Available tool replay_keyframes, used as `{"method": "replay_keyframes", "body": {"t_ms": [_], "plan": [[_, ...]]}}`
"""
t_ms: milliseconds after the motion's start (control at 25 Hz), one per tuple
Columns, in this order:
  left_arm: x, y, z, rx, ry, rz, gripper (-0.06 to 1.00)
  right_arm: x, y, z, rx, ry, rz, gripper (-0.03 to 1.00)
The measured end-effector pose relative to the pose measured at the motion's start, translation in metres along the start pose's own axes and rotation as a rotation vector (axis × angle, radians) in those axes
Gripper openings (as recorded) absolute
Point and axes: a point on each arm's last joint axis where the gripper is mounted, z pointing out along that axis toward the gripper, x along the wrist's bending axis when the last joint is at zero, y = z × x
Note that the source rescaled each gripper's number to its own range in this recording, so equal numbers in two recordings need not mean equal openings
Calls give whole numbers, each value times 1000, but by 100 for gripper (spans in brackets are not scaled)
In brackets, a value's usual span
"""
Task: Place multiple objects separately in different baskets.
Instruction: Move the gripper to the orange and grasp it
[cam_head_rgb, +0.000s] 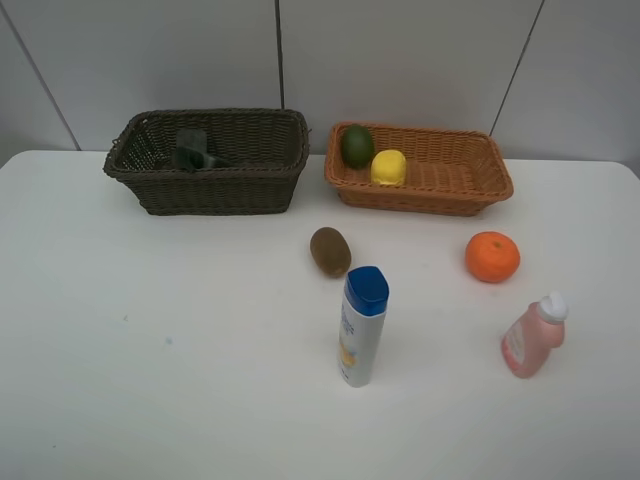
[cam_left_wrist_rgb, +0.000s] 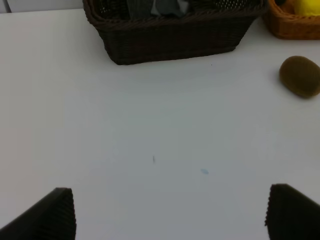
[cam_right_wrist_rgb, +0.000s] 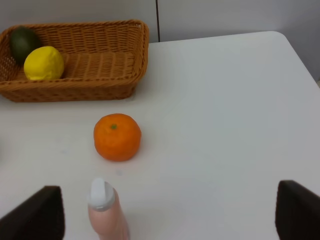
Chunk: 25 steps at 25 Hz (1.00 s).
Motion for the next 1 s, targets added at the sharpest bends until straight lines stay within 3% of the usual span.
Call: {"method": "replay_keyframes", "body": {"t_ms": [320, 400, 640, 840, 1000], "plan": [[0, 0, 0, 0, 0, 0, 100, 0, 0, 1, 4, 0, 0, 100], [0, 0, 0, 0, 0, 0, 100, 1, 4, 7, 51, -1, -3, 100], [0, 0, 0, 2, -1, -1, 100, 0, 28, 60, 366, -49, -43, 100], [0, 0, 0, 2, -1, -1, 100, 3, 57, 132, 646, -70, -67, 100], [0, 0, 0, 3, -1, -1, 100, 10, 76, 191, 797, -54, -57, 100]]}}
